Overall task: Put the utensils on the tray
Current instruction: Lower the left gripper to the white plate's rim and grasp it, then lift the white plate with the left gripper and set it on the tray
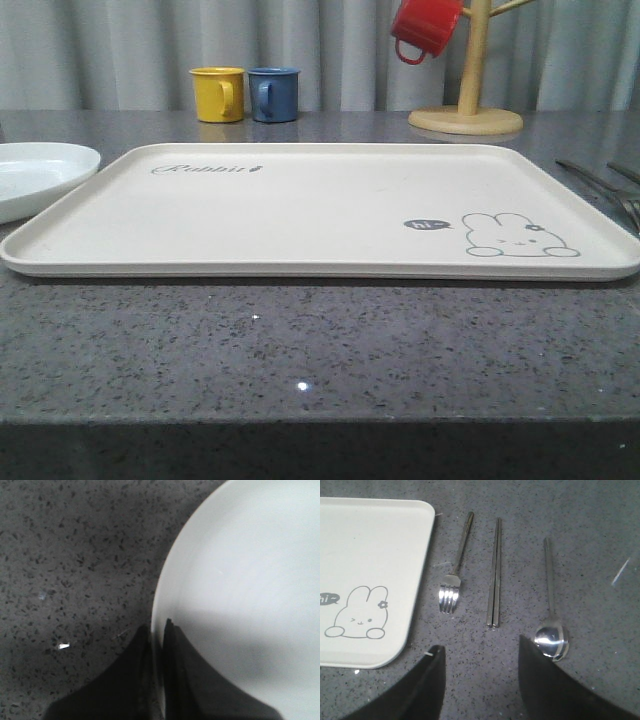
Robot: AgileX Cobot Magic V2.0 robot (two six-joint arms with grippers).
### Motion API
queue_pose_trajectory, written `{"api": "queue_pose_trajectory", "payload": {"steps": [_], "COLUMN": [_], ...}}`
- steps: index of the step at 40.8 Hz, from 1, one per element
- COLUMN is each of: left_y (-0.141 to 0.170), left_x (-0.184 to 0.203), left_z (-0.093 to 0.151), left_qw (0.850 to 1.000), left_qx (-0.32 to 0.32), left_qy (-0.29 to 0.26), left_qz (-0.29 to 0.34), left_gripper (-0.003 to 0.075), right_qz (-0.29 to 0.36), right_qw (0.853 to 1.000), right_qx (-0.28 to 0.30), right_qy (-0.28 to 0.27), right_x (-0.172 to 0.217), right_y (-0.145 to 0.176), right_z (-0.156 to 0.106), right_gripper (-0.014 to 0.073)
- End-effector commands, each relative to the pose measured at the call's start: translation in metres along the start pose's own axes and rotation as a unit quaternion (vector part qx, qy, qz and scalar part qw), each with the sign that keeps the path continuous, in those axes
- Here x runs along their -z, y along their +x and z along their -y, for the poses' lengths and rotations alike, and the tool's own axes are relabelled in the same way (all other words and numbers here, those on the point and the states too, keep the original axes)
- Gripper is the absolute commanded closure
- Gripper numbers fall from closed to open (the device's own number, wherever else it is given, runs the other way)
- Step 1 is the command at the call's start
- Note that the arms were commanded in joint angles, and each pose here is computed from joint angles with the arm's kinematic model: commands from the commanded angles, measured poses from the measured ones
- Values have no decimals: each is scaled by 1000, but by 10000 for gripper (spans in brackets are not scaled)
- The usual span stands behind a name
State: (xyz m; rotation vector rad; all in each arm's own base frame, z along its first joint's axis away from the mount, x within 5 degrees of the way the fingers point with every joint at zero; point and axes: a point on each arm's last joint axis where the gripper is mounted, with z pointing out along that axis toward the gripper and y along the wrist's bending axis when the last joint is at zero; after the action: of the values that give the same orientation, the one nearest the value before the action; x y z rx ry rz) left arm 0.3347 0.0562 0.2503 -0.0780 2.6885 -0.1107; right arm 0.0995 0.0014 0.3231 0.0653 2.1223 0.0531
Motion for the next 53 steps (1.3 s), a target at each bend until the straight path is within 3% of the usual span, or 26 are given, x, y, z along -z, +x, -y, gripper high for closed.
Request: {"api": "queue_pose_trajectory", "payload": {"steps": [1, 14, 27, 34, 43, 53], "left_y": [-12, -6, 3, 3, 1, -8], "left_x": [27, 98, 138, 128, 87, 35], "left_z": [3, 19, 59, 89, 130, 143], "left_qw": [998, 988, 965, 958, 955, 961], "left_qx": [-1, -13, -60, -106, -148, -141], "left_qy": [-3, 7, 145, 183, 221, 212], "left_qz": [57, 153, 210, 193, 133, 106], "left_gripper": [738, 738, 738, 738, 738, 738], "right_qz": [42, 42, 42, 42, 42, 42], "right_qw": [999, 999, 999, 999, 999, 999], "right_qx": [6, 6, 6, 6, 6, 6], "right_qy": [3, 3, 3, 3, 3, 3], "right_x": [4, 4, 4, 4, 4, 4], "right_y": [-14, -14, -14, -14, -14, -14], "right_z": [0, 0, 0, 0, 0, 0], "right_gripper": [223, 223, 223, 223, 223, 223]}}
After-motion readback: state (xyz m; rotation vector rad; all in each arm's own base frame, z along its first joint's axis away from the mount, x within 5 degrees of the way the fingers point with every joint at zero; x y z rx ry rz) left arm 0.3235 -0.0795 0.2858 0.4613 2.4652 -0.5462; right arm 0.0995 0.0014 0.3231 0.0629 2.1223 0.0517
